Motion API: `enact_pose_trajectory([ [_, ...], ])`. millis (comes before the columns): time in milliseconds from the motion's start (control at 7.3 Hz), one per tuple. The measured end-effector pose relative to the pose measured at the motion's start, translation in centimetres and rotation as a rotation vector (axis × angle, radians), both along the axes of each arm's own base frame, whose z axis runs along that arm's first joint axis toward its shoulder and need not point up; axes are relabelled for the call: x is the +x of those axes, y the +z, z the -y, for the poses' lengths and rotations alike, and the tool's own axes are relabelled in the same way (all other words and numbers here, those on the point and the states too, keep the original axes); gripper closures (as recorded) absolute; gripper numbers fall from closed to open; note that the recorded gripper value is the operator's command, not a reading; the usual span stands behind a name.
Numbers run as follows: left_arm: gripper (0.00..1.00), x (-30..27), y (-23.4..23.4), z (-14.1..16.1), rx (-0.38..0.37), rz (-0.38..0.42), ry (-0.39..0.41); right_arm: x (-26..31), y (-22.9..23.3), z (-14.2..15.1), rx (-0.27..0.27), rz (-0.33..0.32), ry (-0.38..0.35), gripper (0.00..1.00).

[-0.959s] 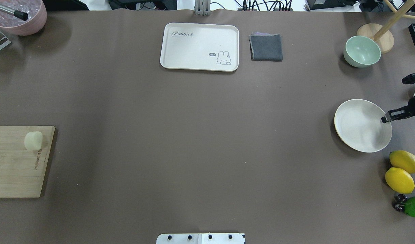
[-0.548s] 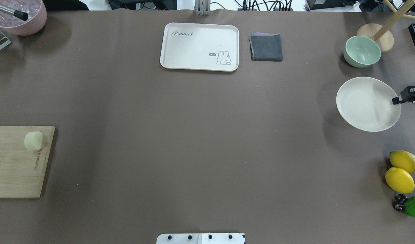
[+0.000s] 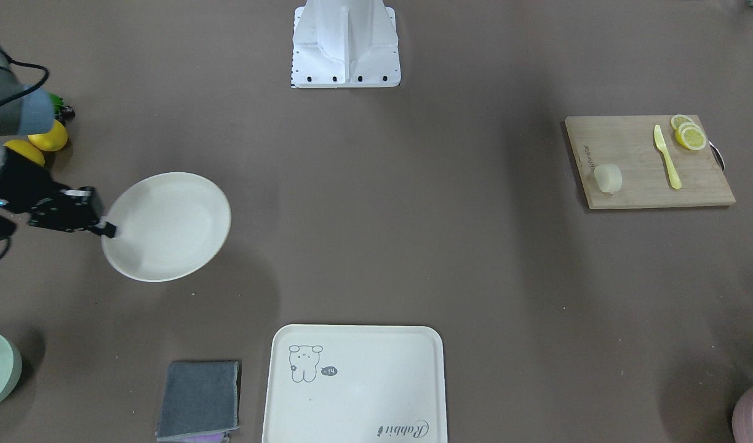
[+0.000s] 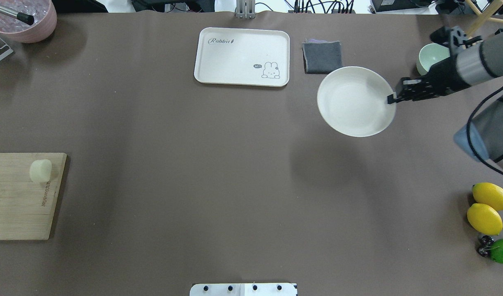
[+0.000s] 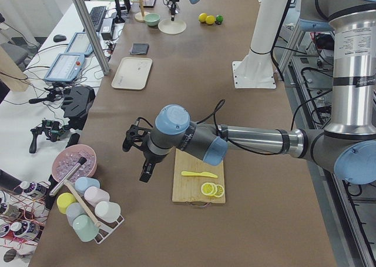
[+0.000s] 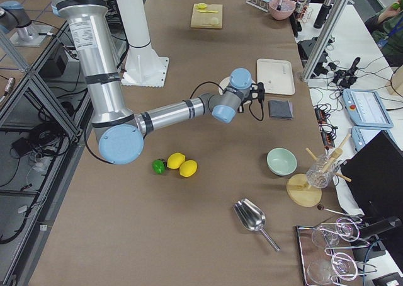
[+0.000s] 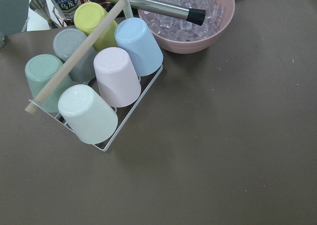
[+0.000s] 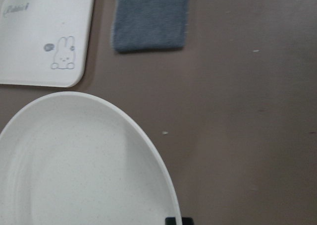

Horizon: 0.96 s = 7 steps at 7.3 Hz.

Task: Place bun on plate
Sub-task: 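Slide the white plate with the right gripper to the table center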

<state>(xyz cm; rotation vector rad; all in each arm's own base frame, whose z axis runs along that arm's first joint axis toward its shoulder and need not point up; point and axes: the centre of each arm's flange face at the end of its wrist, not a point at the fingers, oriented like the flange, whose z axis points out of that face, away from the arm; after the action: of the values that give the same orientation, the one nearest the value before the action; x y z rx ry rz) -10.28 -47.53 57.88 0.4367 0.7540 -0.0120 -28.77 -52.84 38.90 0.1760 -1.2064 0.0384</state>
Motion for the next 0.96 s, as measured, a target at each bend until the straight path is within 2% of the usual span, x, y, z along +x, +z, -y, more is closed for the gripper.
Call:
enact_pose_trajectory([
  [137, 0.02, 0.0, 0.1, 0.0, -0.004, -0.001, -0.001, -6.3, -3.9, -2.0, -0.003, 0.013, 0.026, 1.00],
  [411, 0.02, 0.5, -0.3, 0.0, -0.022, -0.034, -0.015, -15.8, -8.5, -5.6, -0.007, -0.038, 0.058, 1.00],
  [685, 0.02, 3.5, -1.8, 0.3, -0.068, -0.130, -0.014, -21.0, -10.6, -8.6, -0.012, -0.090, 0.069, 1.00],
  [959, 0.02, 8.8, -3.8, 0.5, -0.104, -0.209, -0.027, -23.7, -11.2, -10.8, -0.020, -0.103, 0.082, 1.00],
])
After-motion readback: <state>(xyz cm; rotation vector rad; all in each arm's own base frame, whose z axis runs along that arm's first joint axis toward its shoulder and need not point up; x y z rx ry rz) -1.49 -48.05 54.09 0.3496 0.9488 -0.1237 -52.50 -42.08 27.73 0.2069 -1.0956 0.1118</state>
